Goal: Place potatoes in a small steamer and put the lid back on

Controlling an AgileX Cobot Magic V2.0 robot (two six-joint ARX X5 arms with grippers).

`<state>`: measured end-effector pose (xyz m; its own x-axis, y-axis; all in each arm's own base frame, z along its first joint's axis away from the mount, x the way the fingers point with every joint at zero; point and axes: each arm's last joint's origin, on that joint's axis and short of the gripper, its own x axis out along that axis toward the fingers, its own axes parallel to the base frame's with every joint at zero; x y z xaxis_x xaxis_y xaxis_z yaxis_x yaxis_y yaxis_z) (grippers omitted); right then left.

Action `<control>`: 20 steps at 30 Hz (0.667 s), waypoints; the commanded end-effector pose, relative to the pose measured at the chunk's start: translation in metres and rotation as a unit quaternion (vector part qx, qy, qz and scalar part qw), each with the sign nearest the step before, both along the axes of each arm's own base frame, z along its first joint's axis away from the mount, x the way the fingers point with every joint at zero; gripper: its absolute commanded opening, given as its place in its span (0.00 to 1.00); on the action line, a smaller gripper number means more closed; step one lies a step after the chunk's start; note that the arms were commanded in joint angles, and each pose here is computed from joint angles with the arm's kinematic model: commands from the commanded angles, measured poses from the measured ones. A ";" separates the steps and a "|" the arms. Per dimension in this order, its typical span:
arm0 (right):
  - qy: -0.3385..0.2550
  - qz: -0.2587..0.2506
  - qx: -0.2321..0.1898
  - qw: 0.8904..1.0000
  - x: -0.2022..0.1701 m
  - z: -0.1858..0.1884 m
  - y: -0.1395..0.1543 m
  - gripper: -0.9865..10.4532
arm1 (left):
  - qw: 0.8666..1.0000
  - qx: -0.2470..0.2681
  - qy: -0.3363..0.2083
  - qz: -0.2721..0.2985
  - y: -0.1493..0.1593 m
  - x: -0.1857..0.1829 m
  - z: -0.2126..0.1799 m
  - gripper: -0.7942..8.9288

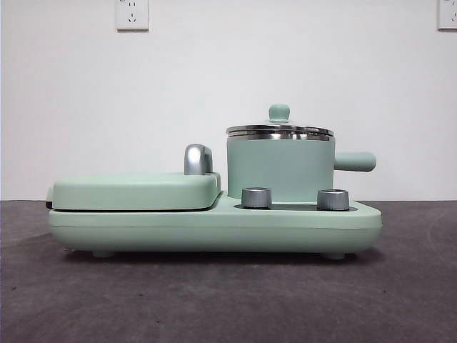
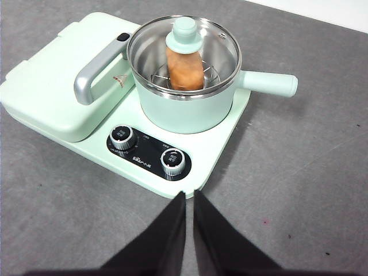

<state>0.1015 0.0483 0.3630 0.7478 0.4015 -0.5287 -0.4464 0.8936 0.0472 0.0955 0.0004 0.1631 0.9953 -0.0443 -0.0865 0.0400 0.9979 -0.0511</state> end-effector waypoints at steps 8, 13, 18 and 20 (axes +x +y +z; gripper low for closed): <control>-0.033 -0.004 -0.033 0.999 -0.001 0.003 -0.002 0.10 | 1.000 -0.002 0.004 0.000 0.000 0.001 -0.006 0.09; -0.129 -0.091 -0.033 0.987 0.000 -0.035 -0.020 0.10 | 1.000 -0.002 0.004 0.000 0.000 0.001 -0.006 0.09; -0.187 -0.157 -0.014 0.970 -0.001 -0.116 -0.033 0.10 | 1.000 -0.002 0.004 0.000 0.000 0.001 -0.006 0.09; -0.201 -0.177 -0.003 0.964 -0.002 -0.147 -0.036 0.10 | 1.000 -0.002 0.004 0.000 0.000 0.001 -0.006 0.09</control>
